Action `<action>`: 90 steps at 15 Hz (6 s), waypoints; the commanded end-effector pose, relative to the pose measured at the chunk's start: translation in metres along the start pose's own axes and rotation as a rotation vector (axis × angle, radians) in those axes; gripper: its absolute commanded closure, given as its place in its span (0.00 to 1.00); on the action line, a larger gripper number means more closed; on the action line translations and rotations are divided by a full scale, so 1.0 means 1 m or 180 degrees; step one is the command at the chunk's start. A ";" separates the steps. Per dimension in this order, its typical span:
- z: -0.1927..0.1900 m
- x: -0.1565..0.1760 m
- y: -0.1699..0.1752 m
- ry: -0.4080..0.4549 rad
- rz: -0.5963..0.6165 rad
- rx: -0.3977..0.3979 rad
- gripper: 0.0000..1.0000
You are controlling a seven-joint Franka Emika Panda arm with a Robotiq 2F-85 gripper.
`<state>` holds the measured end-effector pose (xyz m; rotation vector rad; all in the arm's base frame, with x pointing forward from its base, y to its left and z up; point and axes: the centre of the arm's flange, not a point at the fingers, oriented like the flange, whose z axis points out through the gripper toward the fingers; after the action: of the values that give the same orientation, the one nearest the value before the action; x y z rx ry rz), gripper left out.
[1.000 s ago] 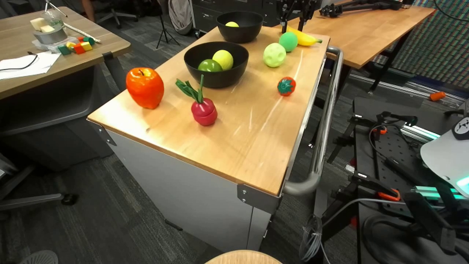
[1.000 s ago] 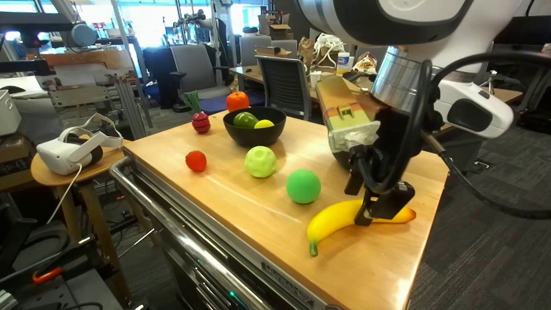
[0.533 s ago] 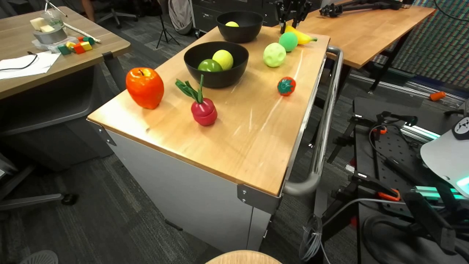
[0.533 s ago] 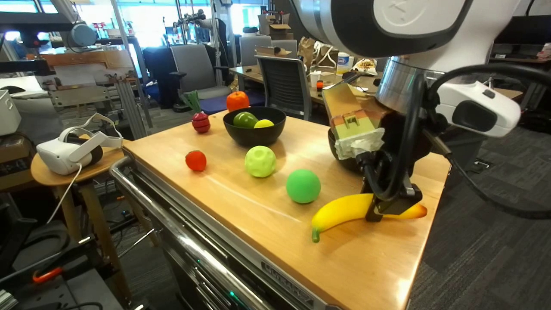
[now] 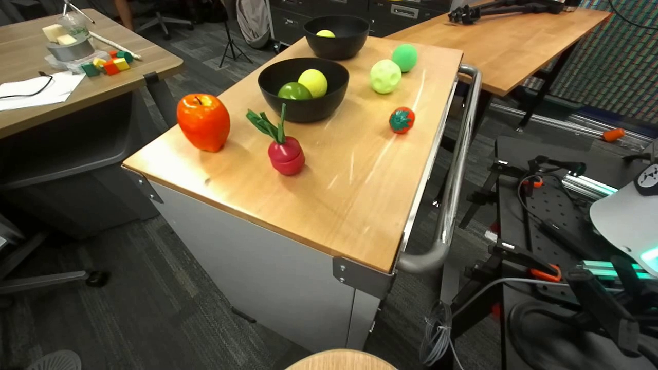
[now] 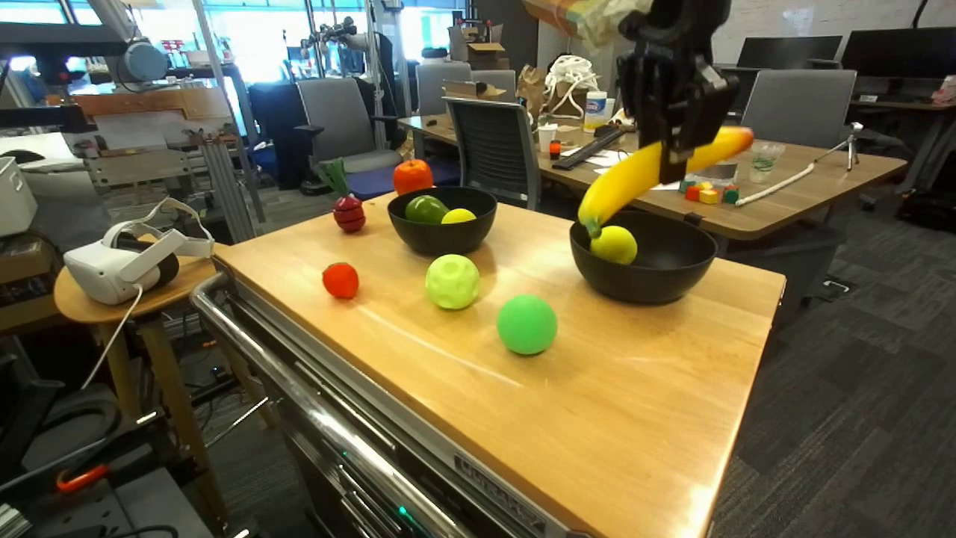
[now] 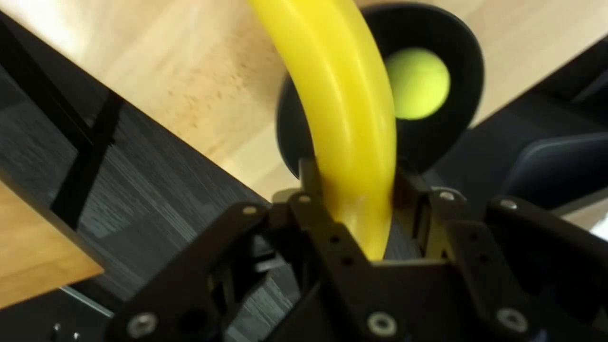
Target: Pick up all the fruit plush toy from the table and put them in the two black bowl
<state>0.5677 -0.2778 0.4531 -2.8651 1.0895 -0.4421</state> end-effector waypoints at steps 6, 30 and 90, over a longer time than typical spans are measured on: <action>0.053 0.037 -0.048 0.0808 -0.0041 0.0204 0.85; 0.012 -0.142 0.095 -0.1191 0.1262 0.0585 0.00; 0.068 0.013 -0.028 -0.0146 0.0211 0.0158 0.20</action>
<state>0.6089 -0.2620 0.3737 -2.7626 1.1643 -0.3051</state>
